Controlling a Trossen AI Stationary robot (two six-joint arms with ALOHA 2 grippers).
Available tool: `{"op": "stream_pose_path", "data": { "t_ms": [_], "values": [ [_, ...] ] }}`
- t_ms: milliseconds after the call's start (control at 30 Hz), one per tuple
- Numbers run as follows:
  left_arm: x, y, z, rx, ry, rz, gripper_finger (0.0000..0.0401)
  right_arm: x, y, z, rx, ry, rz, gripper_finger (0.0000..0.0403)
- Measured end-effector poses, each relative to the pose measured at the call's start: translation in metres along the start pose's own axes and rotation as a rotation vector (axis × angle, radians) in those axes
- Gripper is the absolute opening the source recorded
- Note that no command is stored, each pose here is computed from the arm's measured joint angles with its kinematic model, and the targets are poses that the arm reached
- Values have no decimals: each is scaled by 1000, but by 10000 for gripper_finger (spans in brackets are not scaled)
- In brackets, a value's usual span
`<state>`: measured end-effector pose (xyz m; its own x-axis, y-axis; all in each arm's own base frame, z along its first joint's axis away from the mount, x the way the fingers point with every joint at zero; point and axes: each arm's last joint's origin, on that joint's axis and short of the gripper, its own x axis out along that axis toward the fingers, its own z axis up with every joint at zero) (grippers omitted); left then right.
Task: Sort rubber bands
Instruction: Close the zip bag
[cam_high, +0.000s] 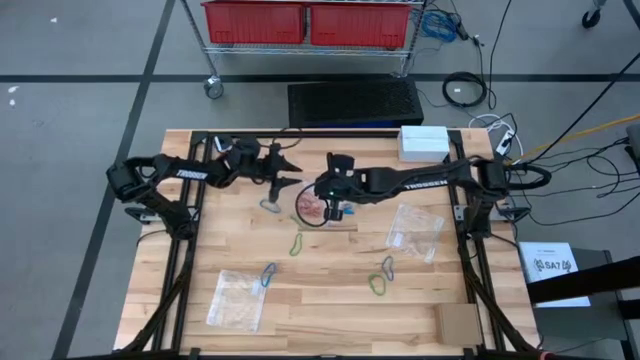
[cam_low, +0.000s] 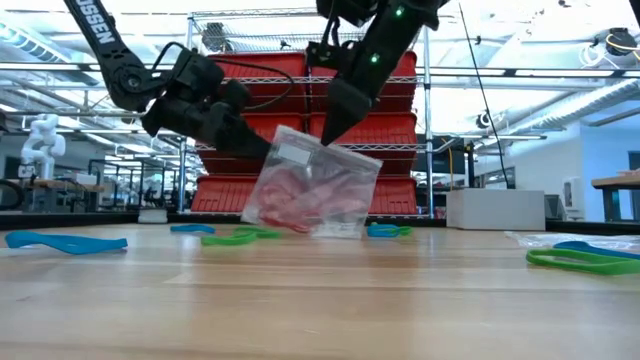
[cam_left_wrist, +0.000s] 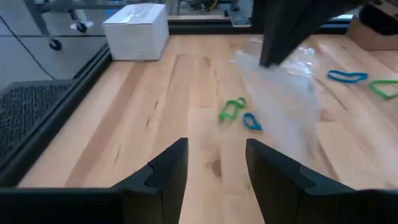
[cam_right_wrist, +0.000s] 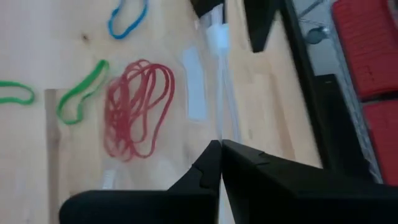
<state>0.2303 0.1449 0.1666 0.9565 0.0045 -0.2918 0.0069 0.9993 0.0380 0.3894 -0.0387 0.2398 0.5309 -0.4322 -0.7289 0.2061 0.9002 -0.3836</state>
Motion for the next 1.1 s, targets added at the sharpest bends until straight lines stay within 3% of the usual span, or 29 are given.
{"op": "stream_pose_path", "data": {
  "t_ms": [333,500,933,1100],
  "values": [
    [-9,5,6,-98,-111,-235,167,-15,-7,3,9,-26,-18,0],
    [-8,3,17,-112,-186,-258,167,-15,-7,3,9,-27,-17,0],
    [1,-7,18,-120,-163,-212,165,-15,-7,3,7,-31,-17,0],
    [3,-9,18,-112,-155,-177,124,-15,-7,4,10,-38,-17,0]
  ]
}}
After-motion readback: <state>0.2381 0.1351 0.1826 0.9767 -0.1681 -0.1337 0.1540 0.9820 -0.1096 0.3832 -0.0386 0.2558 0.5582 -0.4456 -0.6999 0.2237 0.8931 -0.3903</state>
